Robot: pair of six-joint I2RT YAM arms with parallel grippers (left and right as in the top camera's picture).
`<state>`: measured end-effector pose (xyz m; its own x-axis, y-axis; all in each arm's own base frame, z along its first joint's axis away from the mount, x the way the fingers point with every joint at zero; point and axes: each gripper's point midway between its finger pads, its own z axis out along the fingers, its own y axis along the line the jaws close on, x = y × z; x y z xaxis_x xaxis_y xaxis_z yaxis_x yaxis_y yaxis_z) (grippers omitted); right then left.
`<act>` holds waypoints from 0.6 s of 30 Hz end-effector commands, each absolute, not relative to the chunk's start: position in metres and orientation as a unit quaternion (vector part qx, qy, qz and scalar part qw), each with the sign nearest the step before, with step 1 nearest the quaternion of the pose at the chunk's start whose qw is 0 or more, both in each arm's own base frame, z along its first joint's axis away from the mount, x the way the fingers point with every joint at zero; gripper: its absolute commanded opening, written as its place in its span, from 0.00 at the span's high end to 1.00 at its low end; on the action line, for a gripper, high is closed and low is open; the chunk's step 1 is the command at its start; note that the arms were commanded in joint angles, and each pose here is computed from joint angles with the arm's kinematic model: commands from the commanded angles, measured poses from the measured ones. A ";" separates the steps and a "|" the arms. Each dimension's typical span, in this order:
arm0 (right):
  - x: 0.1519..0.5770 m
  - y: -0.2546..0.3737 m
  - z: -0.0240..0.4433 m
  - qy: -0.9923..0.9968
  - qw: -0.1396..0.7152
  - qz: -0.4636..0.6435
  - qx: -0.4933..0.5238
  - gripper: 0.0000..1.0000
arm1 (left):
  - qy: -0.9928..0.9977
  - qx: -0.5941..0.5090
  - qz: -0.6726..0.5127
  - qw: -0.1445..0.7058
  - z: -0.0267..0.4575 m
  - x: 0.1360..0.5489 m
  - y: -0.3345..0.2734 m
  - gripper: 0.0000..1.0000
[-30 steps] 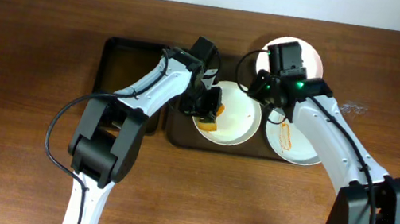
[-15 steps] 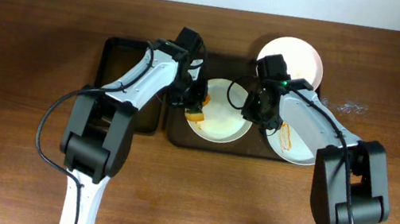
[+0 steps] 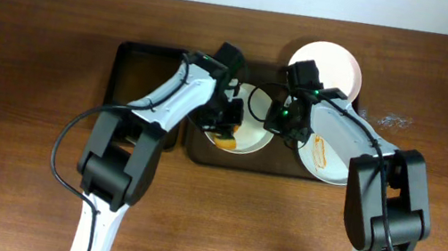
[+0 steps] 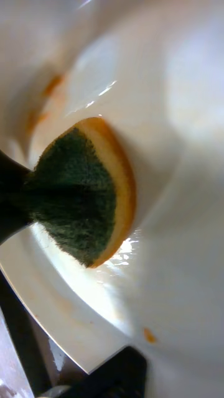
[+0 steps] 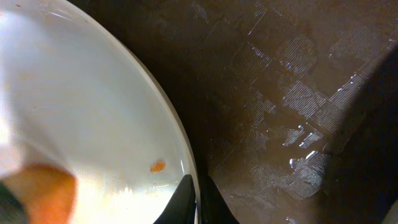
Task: Clean dirty plates on tray and stack at the side
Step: 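Lower the plate and scrub its surface with the sponge in the left gripper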
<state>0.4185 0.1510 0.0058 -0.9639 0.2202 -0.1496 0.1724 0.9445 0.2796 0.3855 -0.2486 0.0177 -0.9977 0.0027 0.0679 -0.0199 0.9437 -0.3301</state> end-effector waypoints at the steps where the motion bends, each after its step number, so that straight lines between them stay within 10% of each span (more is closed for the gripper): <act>1: 0.407 0.145 -0.021 0.986 0.057 0.116 0.104 0.96 | -0.982 0.106 0.147 0.059 0.018 0.376 -0.248 1.00; 18: 0.406 0.145 -0.021 0.986 0.057 0.116 0.105 0.96 | -0.890 0.452 -0.025 -0.050 0.009 0.377 -0.217 1.00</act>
<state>0.4180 0.1524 0.0059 -0.9648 0.2205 -0.1432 0.1720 0.9413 0.2905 0.3761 -0.2251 0.0076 -0.7042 -0.7098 0.0128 -0.7099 0.7039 -0.0218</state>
